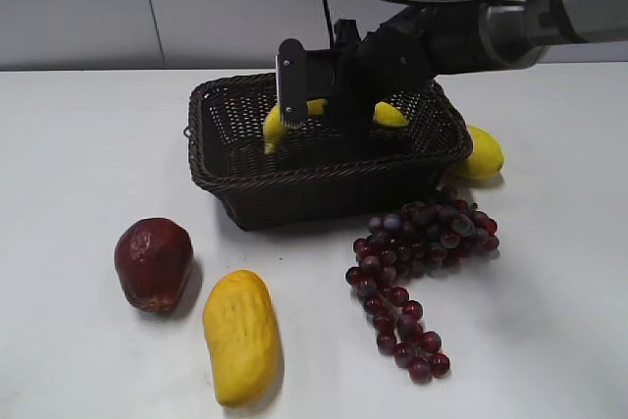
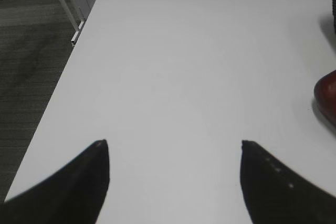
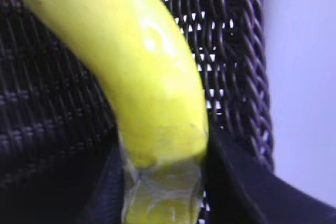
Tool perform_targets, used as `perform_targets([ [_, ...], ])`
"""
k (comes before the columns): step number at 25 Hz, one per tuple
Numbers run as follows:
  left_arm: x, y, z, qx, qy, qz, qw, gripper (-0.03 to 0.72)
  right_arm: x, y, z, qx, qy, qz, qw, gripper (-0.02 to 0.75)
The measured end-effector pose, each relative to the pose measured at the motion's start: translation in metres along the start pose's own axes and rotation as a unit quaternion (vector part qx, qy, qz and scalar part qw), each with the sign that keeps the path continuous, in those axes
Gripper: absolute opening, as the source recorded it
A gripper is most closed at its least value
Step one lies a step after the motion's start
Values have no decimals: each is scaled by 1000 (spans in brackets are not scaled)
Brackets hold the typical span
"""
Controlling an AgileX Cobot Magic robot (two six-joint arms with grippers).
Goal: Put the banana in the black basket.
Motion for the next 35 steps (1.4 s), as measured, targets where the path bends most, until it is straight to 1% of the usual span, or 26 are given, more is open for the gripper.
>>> perform_targets([
  [3, 0, 0, 0, 0, 0, 0, 1000, 575, 1, 0, 4, -17, -32, 4, 999, 316],
  [4, 0, 0, 0, 0, 0, 0, 1000, 575, 1, 0, 4, -19, -35, 5, 999, 340],
  [5, 0, 0, 0, 0, 0, 0, 1000, 575, 1, 0, 5, -21, -37, 5, 999, 380],
  [7, 0, 0, 0, 0, 0, 0, 1000, 575, 1, 0, 5, -22, -38, 5, 999, 512],
  [8, 0, 0, 0, 0, 0, 0, 1000, 575, 1, 0, 5, -22, -38, 5, 999, 558],
  [9, 0, 0, 0, 0, 0, 0, 1000, 575, 1, 0, 5, -22, -38, 5, 999, 595],
  [10, 0, 0, 0, 0, 0, 0, 1000, 575, 1, 0, 5, -22, -38, 5, 999, 615],
  [12, 0, 0, 0, 0, 0, 0, 1000, 575, 0, 0, 5, -23, -38, 5, 999, 627],
  [16, 0, 0, 0, 0, 0, 0, 1000, 575, -1, 5, 1, -18, -38, 3, 999, 628],
  [19, 0, 0, 0, 0, 0, 0, 1000, 575, -7, 25, -16, 6, -45, -7, 999, 626],
  [21, 0, 0, 0, 0, 0, 0, 1000, 575, -7, 44, -33, 31, -56, -13, 998, 622],
  [24, 0, 0, 0, 0, 0, 0, 1000, 575, 4, 69, -57, 65, -101, -16, 993, 614],
  [27, 0, 0, 0, 0, 0, 0, 1000, 575, 36, 89, -78, 92, -186, 0, 978, 603],
  [28, 0, 0, 0, 0, 0, 0, 1000, 575, 47, 95, -82, 94, -218, 9, 971, 593],
  [30, 0, 0, 0, 0, 0, 0, 1000, 575, 78, 105, -88, 93, -294, 36, 950, 580],
  [32, 0, 0, 0, 0, 0, 0, 1000, 575, 103, 118, -89, 82, -360, 68, 927, 572],
  [35, 0, 0, 0, 0, 0, 0, 1000, 575, 134, 137, -83, 54, -437, 122, 889, 566],
])
Point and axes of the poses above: a point on each arm's last joint axis where the gripper is mounted, y pointing back along that axis away from the gripper, z along the wrist's bending axis when the last joint is at zero, x = y × z, the point moved 2 cm from there along -y, pointing out along that axis toward the gripper, and after that the axes turned 5 degrees about y, right-handed, at the moved point
